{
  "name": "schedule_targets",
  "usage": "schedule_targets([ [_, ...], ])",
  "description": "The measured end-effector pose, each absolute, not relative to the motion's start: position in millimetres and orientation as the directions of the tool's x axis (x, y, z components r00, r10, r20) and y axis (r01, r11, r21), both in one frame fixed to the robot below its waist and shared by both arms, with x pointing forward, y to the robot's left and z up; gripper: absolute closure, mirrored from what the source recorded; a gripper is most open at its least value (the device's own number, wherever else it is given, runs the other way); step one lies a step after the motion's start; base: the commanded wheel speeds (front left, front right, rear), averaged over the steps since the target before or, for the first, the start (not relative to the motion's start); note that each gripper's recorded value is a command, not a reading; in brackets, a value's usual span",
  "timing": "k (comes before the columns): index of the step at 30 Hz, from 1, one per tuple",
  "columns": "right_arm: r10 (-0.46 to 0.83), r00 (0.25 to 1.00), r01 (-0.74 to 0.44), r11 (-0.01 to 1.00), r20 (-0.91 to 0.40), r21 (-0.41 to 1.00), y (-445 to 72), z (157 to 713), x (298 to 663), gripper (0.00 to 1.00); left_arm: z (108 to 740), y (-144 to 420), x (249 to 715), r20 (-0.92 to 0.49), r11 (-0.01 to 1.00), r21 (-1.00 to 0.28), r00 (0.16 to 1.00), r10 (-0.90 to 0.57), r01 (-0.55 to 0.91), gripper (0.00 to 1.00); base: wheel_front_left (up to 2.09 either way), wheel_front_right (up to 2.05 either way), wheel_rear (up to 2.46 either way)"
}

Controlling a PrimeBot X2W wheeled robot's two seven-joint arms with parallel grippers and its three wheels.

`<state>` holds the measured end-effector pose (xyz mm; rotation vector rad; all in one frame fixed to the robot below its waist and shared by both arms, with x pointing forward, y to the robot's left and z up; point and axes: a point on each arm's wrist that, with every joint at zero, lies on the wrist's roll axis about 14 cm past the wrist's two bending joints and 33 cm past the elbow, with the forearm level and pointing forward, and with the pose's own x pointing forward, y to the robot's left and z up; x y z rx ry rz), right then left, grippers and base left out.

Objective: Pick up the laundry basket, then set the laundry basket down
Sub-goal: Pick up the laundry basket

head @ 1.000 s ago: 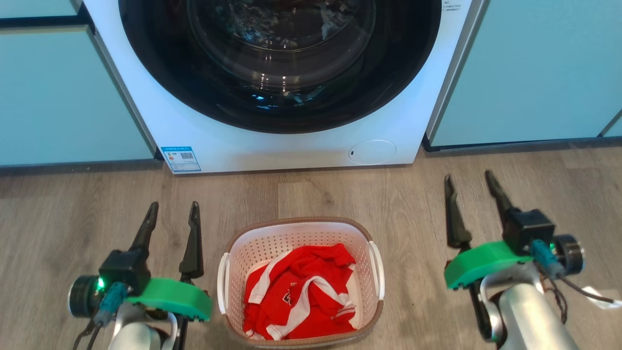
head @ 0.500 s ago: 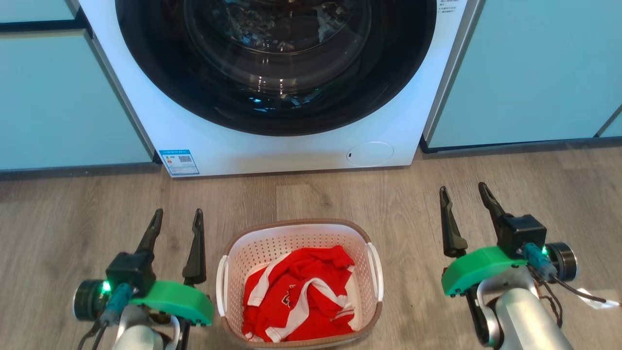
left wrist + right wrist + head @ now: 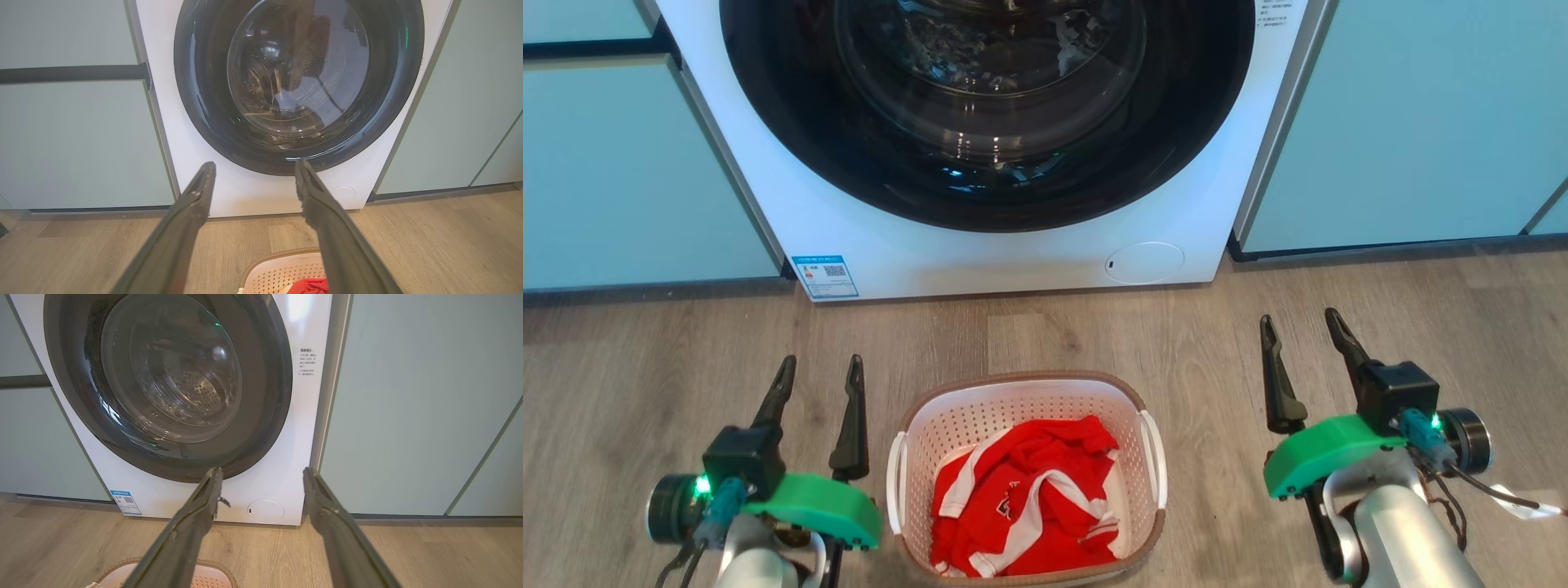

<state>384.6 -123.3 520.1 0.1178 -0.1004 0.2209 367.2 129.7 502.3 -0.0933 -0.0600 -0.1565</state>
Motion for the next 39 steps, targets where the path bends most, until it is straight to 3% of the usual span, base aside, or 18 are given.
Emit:
schedule_targets([
  [16, 0.210, 0.973, -0.219, 0.970, 0.093, 0.109, -124.2, 513.7, 385.0, 0.00, 483.4, 130.8, 365.5, 0.007, 0.983, -0.103, 0.989, -0.149, 0.149, 0.00, 0.00, 0.00, 0.00],
  [23, 0.211, 0.976, -0.202, 0.969, -0.053, 0.143, -123.8, 466.1, 387.3, 0.00, 440.4, 129.4, 364.0, -0.127, 0.983, -0.116, 0.979, -0.158, 0.143, 0.00, 0.00, 0.00, 0.00],
  [30, 0.217, 0.962, -0.192, 0.969, -0.163, 0.157, -123.1, 432.5, 417.8, 0.00, 398.7, 126.3, 382.5, -0.250, 0.980, -0.130, 0.952, -0.176, 0.148, 0.00, 0.00, 0.00, 0.00],
  [39, 0.251, 0.900, -0.200, 0.964, -0.355, 0.175, -113.7, 366.9, 445.3, 0.00, 329.5, 115.9, 406.2, -0.437, 0.971, -0.157, 0.869, -0.233, 0.182, 0.00, 0.00, 0.00, 0.00],
])
